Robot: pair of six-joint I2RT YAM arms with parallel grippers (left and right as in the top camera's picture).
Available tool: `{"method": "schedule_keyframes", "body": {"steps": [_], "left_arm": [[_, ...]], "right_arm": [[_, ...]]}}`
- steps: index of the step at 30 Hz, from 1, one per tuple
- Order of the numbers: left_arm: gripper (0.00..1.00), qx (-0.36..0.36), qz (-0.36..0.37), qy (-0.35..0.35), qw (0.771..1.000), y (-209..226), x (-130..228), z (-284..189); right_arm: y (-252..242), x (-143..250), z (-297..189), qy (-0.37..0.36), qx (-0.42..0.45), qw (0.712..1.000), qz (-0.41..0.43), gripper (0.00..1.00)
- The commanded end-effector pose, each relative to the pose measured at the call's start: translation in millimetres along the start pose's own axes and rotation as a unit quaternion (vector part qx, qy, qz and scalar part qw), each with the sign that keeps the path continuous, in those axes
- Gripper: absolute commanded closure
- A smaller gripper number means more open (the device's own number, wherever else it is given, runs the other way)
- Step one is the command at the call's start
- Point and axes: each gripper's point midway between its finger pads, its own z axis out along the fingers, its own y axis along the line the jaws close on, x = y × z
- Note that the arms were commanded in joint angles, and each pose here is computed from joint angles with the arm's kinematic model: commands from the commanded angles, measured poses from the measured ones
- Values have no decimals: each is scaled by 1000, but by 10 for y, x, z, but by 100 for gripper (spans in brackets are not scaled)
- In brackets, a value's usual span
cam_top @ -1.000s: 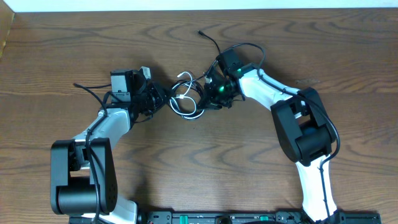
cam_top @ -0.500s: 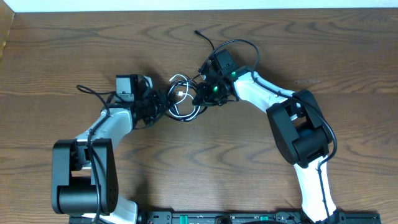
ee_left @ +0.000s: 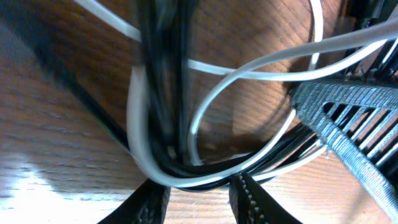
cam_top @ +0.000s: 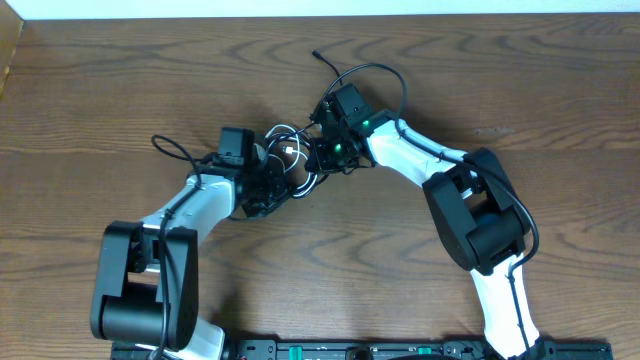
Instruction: Untangle cables
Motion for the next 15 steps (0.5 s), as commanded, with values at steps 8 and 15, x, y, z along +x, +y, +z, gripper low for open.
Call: {"method": "schedule_keyframes", "body": {"steps": [8, 15], "left_arm": [[67, -65, -18, -88, 994, 130, -266, 24], [63, -46, -11, -107, 993, 22, -353, -30]], "right_arm": [[84, 57, 43, -1, 23, 999, -43, 99], [-13, 93, 45, 3, 53, 998, -40, 99]]}}
